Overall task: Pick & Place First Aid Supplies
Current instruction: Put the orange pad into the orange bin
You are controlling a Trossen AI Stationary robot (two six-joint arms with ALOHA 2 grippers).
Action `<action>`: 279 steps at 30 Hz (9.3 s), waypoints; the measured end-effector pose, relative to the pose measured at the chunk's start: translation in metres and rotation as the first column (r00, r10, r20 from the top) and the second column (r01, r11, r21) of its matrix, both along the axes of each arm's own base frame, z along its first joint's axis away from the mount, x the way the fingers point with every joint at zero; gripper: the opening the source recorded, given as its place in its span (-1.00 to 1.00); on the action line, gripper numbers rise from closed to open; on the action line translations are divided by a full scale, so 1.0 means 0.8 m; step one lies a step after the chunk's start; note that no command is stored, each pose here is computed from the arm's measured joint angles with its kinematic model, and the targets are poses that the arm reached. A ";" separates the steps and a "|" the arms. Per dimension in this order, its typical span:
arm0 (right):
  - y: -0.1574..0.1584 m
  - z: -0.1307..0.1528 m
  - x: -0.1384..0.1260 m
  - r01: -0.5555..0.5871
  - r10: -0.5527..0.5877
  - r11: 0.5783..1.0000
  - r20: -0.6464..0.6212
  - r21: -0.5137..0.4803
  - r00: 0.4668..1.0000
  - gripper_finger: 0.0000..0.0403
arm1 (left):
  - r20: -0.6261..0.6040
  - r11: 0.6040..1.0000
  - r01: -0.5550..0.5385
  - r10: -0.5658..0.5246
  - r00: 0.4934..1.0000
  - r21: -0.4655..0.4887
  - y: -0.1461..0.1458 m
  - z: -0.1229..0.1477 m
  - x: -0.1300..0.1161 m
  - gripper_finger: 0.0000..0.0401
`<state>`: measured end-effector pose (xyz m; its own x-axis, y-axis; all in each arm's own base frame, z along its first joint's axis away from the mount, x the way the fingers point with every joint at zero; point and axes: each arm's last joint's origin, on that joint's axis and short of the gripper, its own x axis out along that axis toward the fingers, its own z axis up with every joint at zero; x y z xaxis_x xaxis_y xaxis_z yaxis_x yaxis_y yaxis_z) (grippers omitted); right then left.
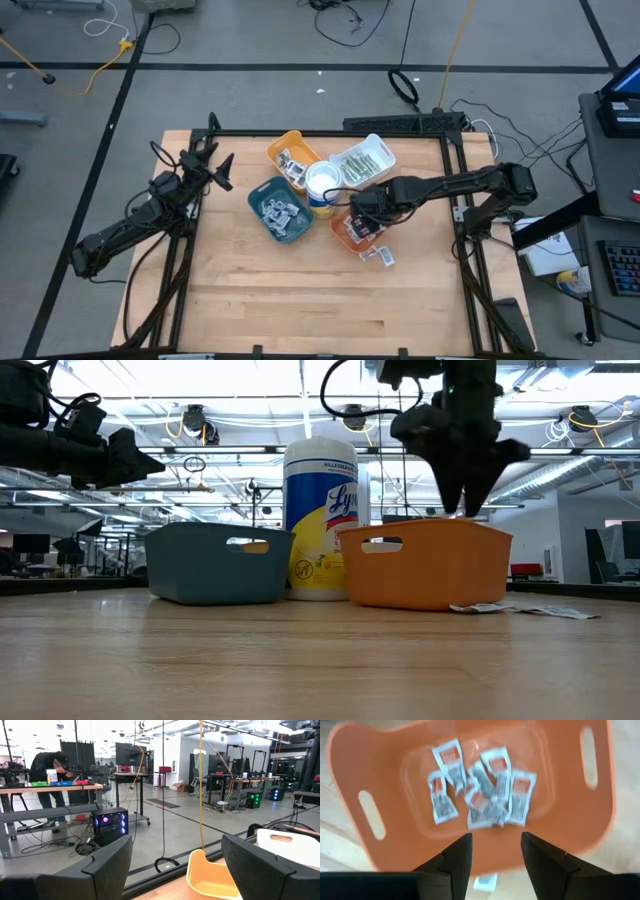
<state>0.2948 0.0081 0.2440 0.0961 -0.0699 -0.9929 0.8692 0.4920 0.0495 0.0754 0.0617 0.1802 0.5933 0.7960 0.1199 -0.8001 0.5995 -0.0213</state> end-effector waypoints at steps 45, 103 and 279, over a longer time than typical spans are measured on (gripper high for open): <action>0.109 -0.122 -0.046 -0.061 0.062 0.998 -0.034 0.035 0.997 -0.18 | 0.000 1.000 -0.001 0.001 1.000 0.000 0.000 0.000 0.000 0.54; 0.027 0.026 -0.032 -0.458 0.457 0.888 0.035 0.043 0.889 -1.00 | 0.000 1.000 -0.001 0.001 1.000 0.000 0.000 0.000 0.000 0.54; 0.134 -0.001 -0.053 -0.917 0.919 0.395 0.012 -0.058 0.395 -1.00 | 0.000 1.000 -0.001 0.001 1.000 0.000 0.000 0.000 0.000 0.54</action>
<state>0.2521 0.1150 0.2434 0.1596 0.0492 -0.9860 -0.1109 0.9933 0.0316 0.0754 0.0617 0.1802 0.5929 0.7963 0.1199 -0.8004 0.5991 -0.0213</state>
